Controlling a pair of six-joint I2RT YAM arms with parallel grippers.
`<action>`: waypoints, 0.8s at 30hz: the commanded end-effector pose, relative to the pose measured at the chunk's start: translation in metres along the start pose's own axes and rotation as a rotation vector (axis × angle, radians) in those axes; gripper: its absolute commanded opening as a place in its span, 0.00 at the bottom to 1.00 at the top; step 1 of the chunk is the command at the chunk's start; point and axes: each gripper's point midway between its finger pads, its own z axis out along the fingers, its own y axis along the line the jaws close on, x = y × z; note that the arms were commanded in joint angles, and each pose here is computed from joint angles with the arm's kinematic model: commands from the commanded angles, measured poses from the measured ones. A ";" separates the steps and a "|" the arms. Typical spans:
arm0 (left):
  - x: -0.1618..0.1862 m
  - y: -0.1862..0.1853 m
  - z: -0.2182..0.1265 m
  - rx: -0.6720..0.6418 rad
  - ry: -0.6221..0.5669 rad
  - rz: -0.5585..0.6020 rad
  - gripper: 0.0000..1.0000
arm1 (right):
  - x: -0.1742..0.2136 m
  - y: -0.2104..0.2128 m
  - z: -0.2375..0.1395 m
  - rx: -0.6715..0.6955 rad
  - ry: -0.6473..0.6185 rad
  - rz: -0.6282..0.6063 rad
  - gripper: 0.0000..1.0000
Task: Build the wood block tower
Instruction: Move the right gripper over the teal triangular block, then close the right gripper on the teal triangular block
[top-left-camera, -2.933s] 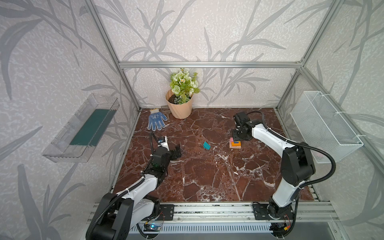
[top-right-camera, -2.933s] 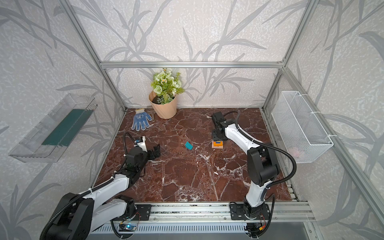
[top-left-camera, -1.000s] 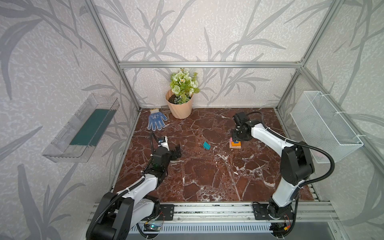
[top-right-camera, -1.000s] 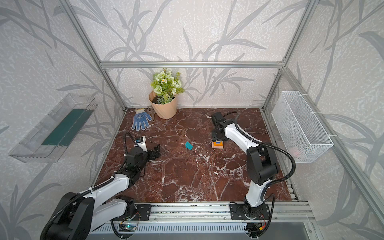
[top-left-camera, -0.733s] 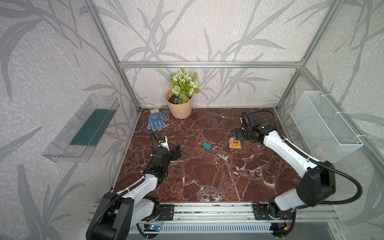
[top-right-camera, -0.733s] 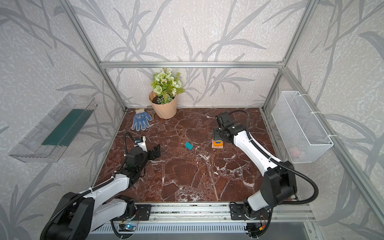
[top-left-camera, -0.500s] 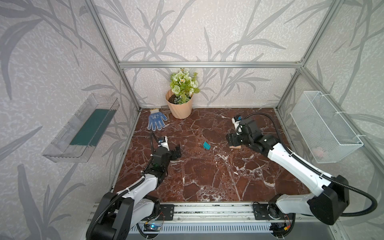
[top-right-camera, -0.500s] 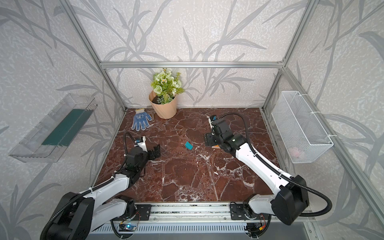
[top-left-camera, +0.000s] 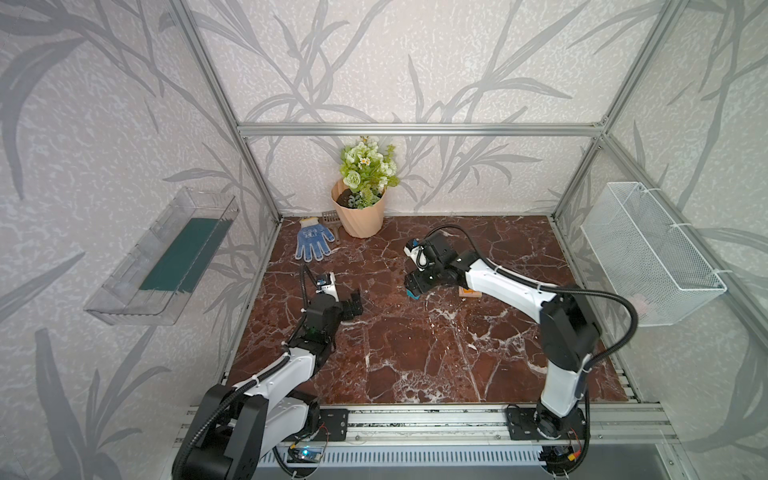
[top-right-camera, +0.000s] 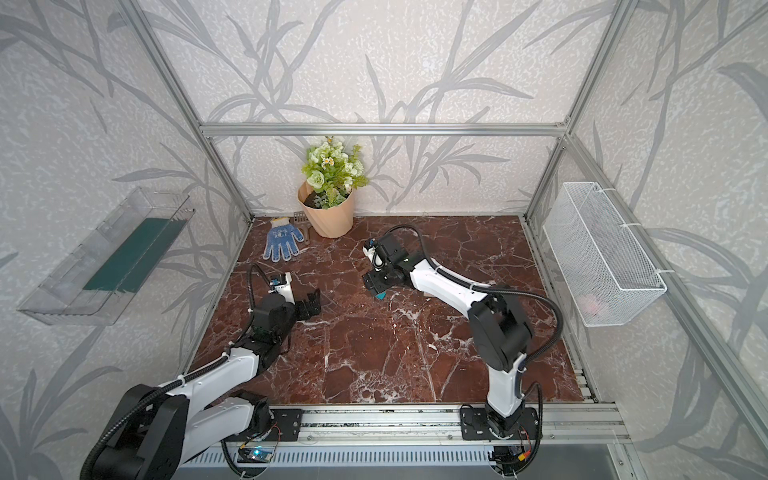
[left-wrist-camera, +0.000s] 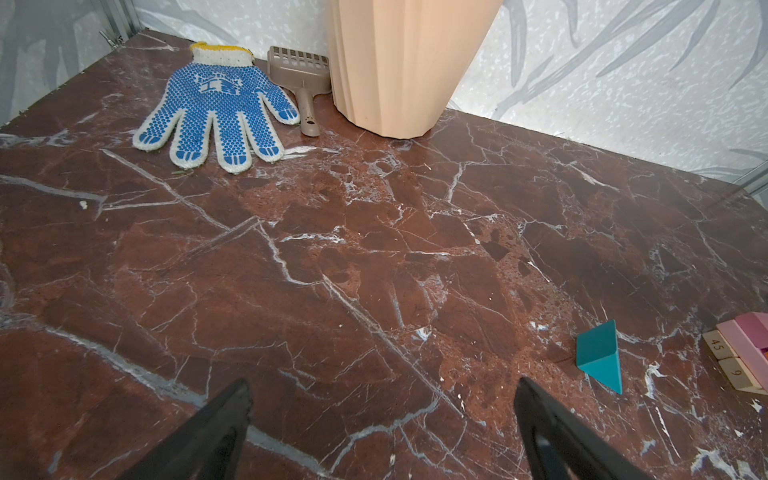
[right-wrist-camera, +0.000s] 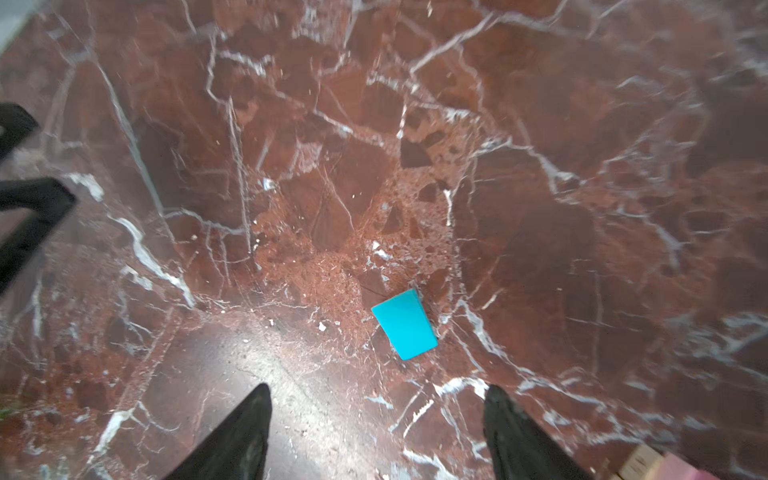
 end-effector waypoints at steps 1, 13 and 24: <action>-0.013 -0.005 0.001 0.009 -0.025 0.004 0.99 | 0.021 -0.004 0.019 0.016 0.118 -0.020 0.77; -0.013 -0.005 0.003 0.007 -0.020 0.005 0.99 | 0.028 -0.008 0.061 0.010 0.171 -0.052 0.69; -0.013 -0.005 0.003 0.005 -0.019 0.005 0.99 | 0.031 -0.028 0.074 0.113 0.205 -0.064 0.61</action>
